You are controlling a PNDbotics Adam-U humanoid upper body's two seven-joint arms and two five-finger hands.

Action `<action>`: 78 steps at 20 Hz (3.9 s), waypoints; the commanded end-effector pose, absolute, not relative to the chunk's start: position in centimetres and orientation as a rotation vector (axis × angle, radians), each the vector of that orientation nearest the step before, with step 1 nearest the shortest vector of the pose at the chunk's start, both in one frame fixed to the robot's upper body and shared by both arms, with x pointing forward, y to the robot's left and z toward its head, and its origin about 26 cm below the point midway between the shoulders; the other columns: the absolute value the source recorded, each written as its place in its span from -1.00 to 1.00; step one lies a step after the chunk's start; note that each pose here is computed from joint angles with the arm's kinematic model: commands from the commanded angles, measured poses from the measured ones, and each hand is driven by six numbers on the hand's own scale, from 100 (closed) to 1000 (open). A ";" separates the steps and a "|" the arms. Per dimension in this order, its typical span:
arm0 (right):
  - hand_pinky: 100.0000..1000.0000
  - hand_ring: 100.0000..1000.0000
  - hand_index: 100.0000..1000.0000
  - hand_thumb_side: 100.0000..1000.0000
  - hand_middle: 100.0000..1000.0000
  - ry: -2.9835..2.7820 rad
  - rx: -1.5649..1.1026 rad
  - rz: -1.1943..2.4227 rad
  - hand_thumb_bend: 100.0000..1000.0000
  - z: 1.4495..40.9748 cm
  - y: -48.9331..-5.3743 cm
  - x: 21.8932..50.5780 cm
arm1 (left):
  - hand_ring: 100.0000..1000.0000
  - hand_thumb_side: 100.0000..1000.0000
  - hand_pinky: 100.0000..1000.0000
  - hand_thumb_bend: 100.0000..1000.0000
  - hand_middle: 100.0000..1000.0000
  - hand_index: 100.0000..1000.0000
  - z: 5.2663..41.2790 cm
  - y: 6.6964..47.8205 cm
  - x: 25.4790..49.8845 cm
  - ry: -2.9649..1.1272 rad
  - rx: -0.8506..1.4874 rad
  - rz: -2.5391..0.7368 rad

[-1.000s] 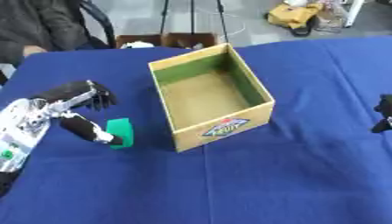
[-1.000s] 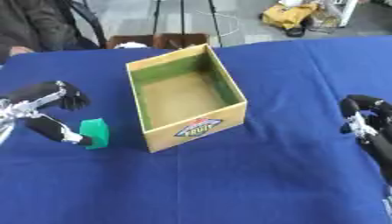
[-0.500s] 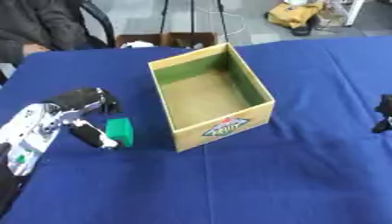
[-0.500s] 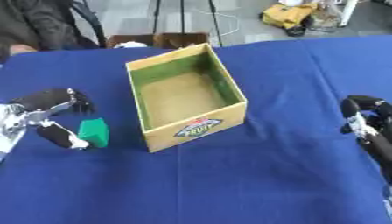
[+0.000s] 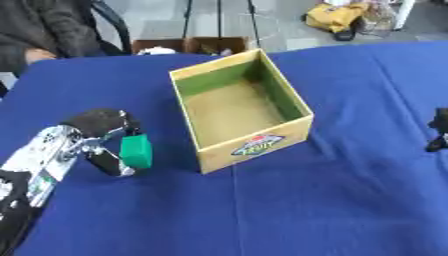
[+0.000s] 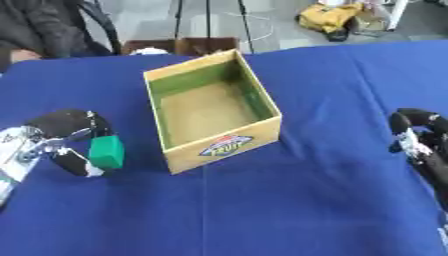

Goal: Pick up objects on the table and place them in the box.

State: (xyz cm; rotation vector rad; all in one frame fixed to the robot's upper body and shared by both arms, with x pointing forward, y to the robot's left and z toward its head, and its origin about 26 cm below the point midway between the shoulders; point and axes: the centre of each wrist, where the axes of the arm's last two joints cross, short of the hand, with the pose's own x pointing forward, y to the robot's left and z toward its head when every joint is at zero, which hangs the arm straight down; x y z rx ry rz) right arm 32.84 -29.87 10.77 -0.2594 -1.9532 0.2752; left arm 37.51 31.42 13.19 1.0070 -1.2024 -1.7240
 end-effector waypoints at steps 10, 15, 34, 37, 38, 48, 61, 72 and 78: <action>-0.15 -0.27 0.45 0.14 0.06 -1.977 -0.270 0.289 -0.32 11.6 -30.1 33.0 | -0.44 -0.60 -0.18 -0.31 -0.62 -0.26 14.4 32.2 37.6 -1.335 1.028 -1.601; -0.15 -0.27 0.45 0.14 0.06 -1.975 -0.270 0.289 -0.32 11.6 -30.1 32.9 | -0.46 -0.64 -0.19 -0.48 -0.66 -0.33 18.5 31.9 37.5 -1.482 1.113 -1.472; -0.15 -0.27 0.45 0.13 0.06 -1.976 -0.223 0.327 -0.31 11.6 -29.2 33.2 | -0.40 -0.63 -0.16 -0.52 -0.61 -0.30 21.8 24.6 45.0 -1.688 1.081 -1.347; -0.15 -0.27 0.45 0.13 0.06 -1.979 -0.217 0.334 -0.31 11.7 -29.0 33.3 | -0.40 -0.62 -0.16 -0.54 -0.60 -0.29 21.0 23.8 45.8 -1.684 1.071 -1.350; -0.15 -0.27 0.45 0.12 0.06 -1.979 -0.216 0.334 -0.30 11.7 -29.0 33.3 | -0.40 -0.60 -0.16 -0.56 -0.60 -0.28 20.6 23.4 46.0 -1.685 1.061 -1.353; -0.15 -0.27 0.45 0.12 0.06 -1.980 -0.212 0.334 -0.30 11.7 -28.9 33.3 | -0.13 0.01 0.02 0.18 -0.26 0.10 18.3 22.0 46.2 -1.703 0.921 -1.421; -0.15 -0.27 0.44 0.12 0.06 -1.974 -0.217 0.323 -0.30 11.5 -29.1 33.3 | 0.23 0.81 0.24 0.74 0.11 0.36 19.5 22.4 44.6 -1.964 0.799 -1.216; -0.15 -0.27 0.44 0.13 0.06 -1.972 -0.244 0.298 -0.31 11.4 -29.7 33.1 | 0.21 0.78 0.18 0.28 0.07 0.29 19.6 28.8 36.8 -2.178 0.465 -0.630; -0.15 -0.26 0.45 0.13 0.06 -1.976 -0.251 0.292 -0.31 11.5 -29.7 33.1 | 0.24 0.86 0.18 0.28 0.09 0.30 15.3 29.5 34.8 -2.118 0.324 -0.354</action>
